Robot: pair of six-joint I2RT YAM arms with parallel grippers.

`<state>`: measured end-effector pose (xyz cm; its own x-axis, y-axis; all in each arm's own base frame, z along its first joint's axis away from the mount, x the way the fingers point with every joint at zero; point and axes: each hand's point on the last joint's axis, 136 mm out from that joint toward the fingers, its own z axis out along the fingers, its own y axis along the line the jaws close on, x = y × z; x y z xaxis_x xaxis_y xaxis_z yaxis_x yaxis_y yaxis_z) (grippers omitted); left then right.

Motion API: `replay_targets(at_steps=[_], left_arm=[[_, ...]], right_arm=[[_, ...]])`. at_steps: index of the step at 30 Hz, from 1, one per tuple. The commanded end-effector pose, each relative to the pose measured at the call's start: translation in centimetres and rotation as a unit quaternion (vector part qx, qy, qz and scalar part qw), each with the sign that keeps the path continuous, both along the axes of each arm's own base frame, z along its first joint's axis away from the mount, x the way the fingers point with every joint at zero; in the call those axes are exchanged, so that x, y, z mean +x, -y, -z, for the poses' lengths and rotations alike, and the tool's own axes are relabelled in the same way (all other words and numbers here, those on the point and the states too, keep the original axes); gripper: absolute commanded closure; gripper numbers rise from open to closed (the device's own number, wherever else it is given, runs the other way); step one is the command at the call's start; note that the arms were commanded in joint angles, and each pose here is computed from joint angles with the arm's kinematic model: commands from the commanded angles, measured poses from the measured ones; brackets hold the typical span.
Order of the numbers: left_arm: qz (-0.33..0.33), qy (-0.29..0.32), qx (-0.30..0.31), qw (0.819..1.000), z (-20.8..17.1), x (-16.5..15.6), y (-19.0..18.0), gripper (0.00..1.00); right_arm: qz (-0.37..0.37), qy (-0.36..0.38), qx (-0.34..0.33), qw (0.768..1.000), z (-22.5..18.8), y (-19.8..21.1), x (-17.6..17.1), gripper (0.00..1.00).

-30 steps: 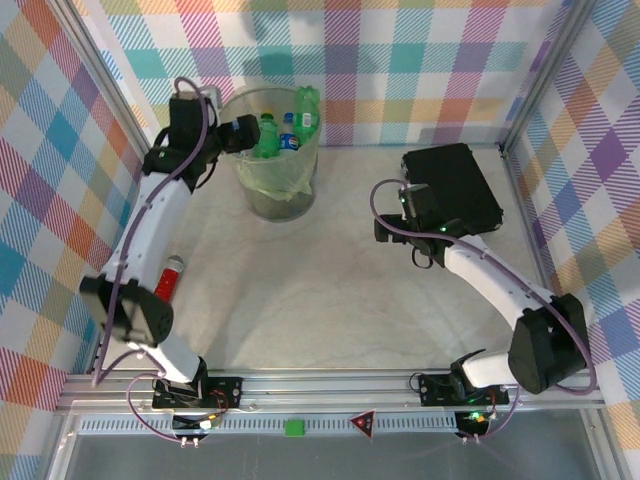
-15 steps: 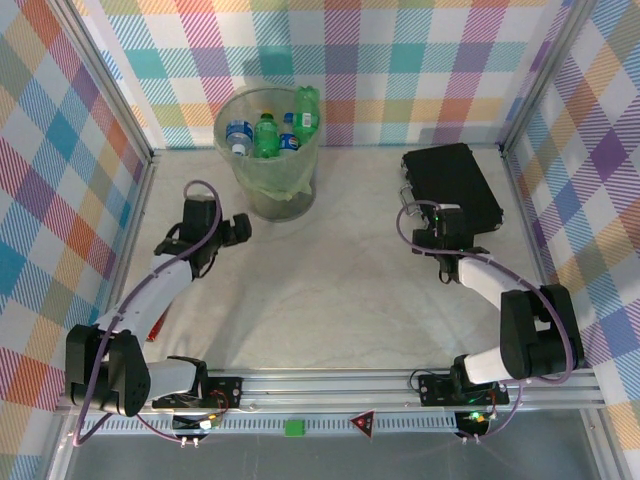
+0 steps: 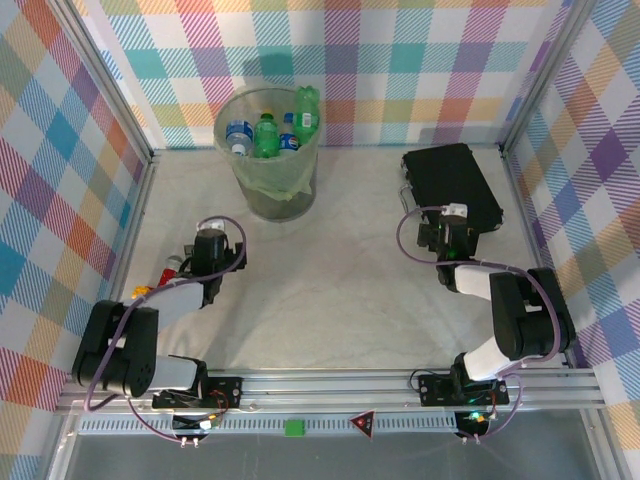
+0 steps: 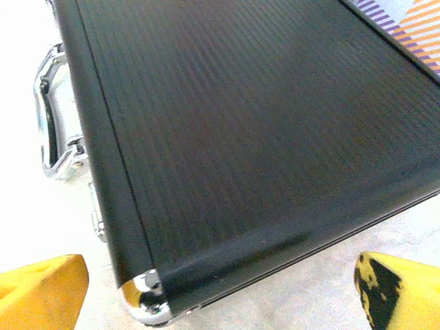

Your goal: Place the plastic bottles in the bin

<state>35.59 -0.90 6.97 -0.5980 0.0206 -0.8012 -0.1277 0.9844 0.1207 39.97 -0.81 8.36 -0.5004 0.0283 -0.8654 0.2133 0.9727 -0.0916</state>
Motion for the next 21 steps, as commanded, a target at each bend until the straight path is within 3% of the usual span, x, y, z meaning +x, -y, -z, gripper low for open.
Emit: replay_targets(at_steps=[1, 5, 10, 18, 19, 21], left_arm=[[0.019, 0.123, 0.009, 0.992, -4.2, 2.8, 0.4, 0.00], [0.057, 0.132, -0.021, 0.989, -3.2, 3.8, 1.9, 0.00], [0.043, 0.170, -0.037, 0.984, -2.0, 3.6, 0.9, 0.00], [0.040, 0.125, -0.059, 0.990, -1.2, 4.4, 0.6, 0.00], [0.041, 0.125, -0.064, 0.989, -1.2, 4.5, 0.5, 0.00], [0.041, 0.124, -0.064, 0.989, -1.2, 4.5, 0.5, 0.00]], right_arm=[[0.004, 0.037, 0.006, 0.999, -1.3, 0.4, 0.6, 0.01], [-0.012, 0.041, 0.019, 0.999, -1.3, 0.1, 0.5, 0.01], [-0.030, 0.060, 0.028, 0.997, -1.7, -0.3, 0.3, 0.01], [-0.088, 0.072, 0.049, 0.992, -0.6, -1.7, -0.7, 0.01], [-0.078, 0.114, 0.044, 0.989, -1.3, -1.1, -0.1, 0.01], [-0.079, 0.078, 0.062, 0.992, -0.6, -1.0, -0.4, 0.01]])
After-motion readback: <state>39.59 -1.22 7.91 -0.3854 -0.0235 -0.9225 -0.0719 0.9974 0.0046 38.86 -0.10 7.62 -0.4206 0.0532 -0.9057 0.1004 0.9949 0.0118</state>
